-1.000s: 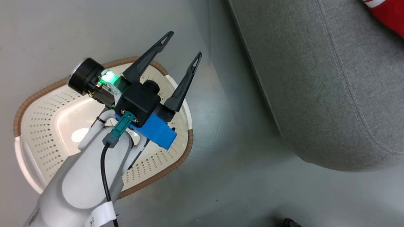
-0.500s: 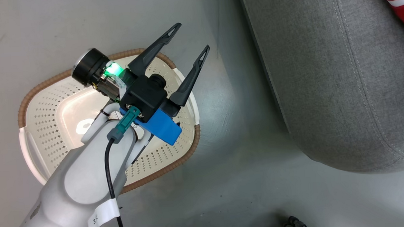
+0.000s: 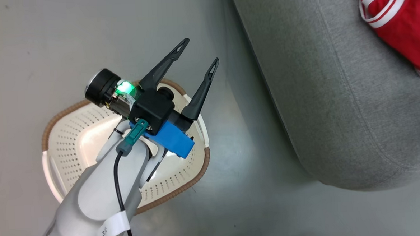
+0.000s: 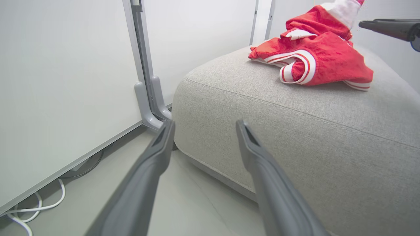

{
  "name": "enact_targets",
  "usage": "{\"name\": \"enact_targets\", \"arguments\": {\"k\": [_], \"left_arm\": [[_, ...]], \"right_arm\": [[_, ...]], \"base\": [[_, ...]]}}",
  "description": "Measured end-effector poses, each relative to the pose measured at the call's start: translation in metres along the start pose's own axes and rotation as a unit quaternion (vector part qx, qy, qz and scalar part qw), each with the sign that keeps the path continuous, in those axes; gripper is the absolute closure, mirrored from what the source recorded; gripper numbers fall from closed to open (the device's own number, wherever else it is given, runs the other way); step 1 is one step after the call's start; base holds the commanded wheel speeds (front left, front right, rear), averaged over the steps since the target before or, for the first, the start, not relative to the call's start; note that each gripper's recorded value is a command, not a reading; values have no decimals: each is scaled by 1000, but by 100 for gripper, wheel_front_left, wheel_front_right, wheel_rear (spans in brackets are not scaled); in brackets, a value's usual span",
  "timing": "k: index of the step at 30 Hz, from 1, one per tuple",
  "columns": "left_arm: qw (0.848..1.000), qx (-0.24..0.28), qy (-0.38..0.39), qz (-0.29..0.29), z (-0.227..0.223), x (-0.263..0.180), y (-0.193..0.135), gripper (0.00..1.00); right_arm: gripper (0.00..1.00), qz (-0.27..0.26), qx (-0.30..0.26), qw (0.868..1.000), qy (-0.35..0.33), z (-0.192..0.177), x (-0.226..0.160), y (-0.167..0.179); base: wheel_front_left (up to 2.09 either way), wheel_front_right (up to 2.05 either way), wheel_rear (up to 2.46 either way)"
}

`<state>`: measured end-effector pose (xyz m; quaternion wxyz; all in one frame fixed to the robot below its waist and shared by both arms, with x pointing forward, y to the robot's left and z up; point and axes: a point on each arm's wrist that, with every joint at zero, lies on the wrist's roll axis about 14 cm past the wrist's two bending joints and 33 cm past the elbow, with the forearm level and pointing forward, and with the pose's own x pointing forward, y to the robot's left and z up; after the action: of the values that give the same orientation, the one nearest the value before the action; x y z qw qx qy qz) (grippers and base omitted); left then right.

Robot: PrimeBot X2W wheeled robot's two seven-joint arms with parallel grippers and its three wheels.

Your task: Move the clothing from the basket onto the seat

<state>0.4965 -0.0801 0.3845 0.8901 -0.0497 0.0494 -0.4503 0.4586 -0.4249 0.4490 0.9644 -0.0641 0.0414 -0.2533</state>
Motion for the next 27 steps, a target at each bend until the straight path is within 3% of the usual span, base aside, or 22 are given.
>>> {"name": "enact_targets", "arguments": {"k": [6,14,27], "left_arm": [[999,3,-27,42,36,-17,4,0],[989,5,-67,131,83,-59,21,0],[949,26,-104,295,122,-165,56,0]], "right_arm": [[0,12,7,999,-36,28,-36,-2],[0,89,37,990,-104,79,-75,43],[0,222,97,957,-156,122,-127,128]], "base": [[0,0,0],[0,0,0],[0,0,0]]}}
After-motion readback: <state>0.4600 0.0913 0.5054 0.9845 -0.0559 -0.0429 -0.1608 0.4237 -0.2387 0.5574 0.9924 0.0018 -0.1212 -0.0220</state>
